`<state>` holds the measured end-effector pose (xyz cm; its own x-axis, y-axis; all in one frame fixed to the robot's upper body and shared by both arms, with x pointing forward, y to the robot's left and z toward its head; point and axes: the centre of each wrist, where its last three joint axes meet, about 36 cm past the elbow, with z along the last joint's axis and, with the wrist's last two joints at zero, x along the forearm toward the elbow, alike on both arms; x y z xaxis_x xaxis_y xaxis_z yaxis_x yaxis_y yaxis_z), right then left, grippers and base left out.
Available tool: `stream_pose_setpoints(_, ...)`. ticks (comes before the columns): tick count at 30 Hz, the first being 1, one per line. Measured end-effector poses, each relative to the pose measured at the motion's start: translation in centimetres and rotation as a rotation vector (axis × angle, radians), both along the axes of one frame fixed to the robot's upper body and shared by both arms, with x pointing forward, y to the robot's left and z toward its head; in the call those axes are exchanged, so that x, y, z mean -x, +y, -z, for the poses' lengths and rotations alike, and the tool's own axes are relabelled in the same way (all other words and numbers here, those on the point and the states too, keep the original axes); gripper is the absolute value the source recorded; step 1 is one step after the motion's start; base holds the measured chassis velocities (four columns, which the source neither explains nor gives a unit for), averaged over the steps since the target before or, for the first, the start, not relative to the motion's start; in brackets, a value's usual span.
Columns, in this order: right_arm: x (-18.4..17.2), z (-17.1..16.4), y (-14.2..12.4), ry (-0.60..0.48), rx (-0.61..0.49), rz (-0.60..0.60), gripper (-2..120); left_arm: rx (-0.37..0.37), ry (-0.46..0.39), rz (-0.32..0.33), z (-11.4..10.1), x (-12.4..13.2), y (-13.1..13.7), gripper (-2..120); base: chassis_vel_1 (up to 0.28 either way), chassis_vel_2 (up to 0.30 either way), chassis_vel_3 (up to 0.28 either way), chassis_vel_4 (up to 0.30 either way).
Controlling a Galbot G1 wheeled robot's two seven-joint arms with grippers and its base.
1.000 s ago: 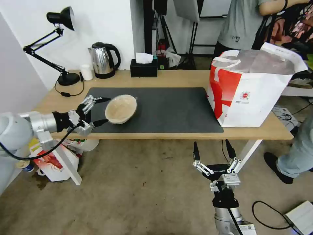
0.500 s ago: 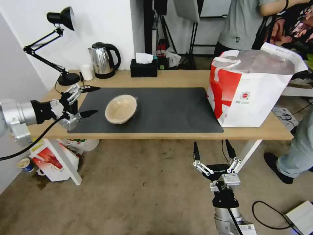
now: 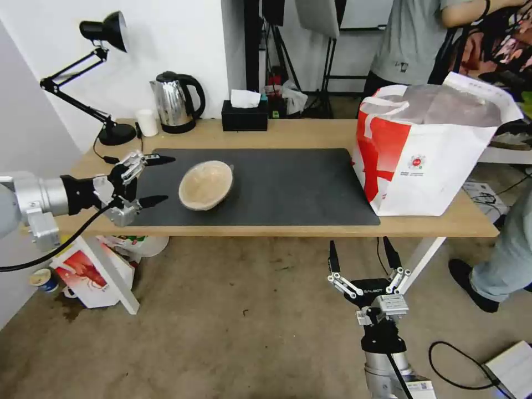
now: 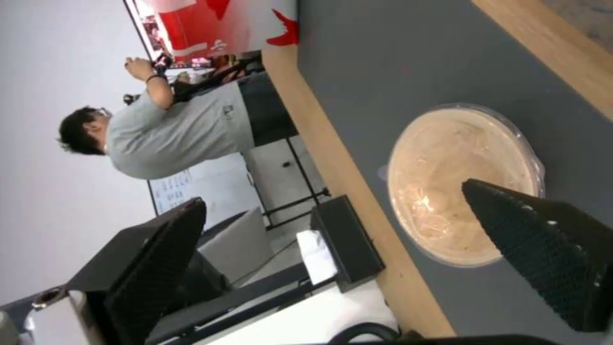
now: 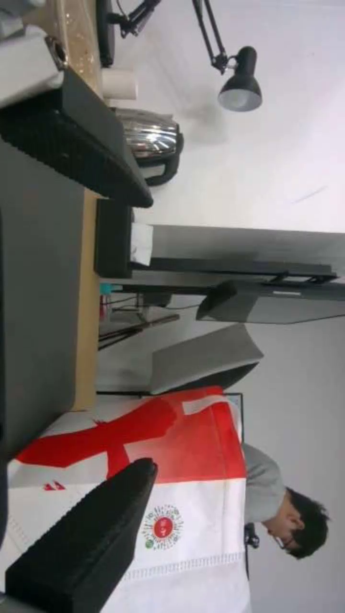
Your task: Pick up the trash from the table and place it into the takeout bag.
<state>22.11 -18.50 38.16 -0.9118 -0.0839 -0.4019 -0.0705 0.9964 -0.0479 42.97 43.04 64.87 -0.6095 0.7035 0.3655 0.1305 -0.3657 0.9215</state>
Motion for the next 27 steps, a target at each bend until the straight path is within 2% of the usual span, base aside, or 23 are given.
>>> stream_pose_setpoints(16, 0.0, 0.0, 0.0, 0.000, 0.000, 0.000, 100, -0.002, 0.033, 0.008, 1.1, -1.0, -0.2, 100, 0.000, 0.000, 0.000, 0.000)
stream_pose_setpoints(27, 0.0, 0.0, 0.0, 0.000, 0.000, 0.000, 100, -0.008, 0.042, 0.031, 1.3, -1.7, -1.4, 100, 0.000, 0.000, 0.000, 0.000)
